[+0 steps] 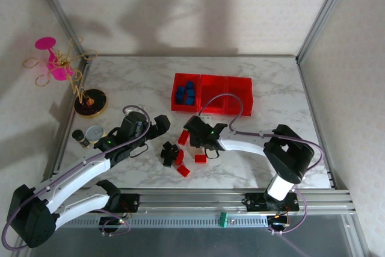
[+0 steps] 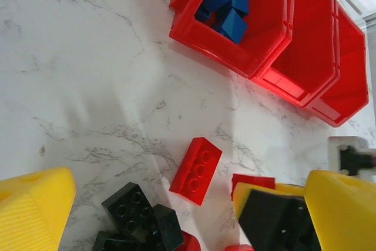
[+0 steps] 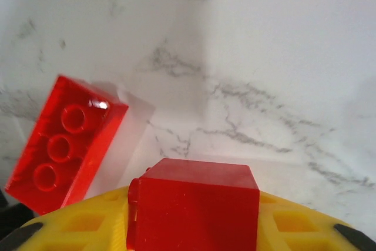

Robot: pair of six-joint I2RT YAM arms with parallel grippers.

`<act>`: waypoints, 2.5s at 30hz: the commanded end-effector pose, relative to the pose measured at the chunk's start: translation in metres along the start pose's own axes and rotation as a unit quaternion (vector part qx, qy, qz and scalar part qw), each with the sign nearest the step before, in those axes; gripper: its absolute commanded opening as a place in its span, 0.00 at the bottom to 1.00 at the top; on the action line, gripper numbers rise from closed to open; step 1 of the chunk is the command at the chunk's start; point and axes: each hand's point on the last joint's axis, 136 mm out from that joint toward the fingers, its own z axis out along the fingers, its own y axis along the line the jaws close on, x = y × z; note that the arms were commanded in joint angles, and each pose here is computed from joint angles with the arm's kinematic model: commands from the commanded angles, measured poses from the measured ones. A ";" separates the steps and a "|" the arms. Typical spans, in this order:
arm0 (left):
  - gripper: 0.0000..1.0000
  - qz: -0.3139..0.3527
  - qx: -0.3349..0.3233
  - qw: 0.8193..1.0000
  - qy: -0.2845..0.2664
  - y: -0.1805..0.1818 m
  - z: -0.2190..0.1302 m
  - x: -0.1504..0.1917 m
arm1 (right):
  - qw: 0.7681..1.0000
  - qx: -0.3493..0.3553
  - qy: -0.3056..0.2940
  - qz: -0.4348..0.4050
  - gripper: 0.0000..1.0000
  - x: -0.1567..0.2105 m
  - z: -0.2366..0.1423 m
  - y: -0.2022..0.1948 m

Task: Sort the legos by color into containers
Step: Pick up the lego from the center of the table, then place the lego in the container, then pick up the lego from the center of the table.

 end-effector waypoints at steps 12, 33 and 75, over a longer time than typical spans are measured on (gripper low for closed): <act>1.00 0.021 0.039 0.998 -0.034 -0.052 0.008 -0.042 | 0.991 0.023 -0.125 0.042 0.38 -0.152 -0.021 -0.046; 1.00 0.016 0.040 0.998 -0.043 -0.066 0.034 -0.062 | 0.986 0.064 -0.148 0.047 0.45 -0.240 0.059 -0.073; 1.00 0.009 0.001 1.000 -0.029 -0.002 -0.013 -0.023 | 0.993 -0.059 -0.032 0.092 0.77 -0.048 0.005 0.046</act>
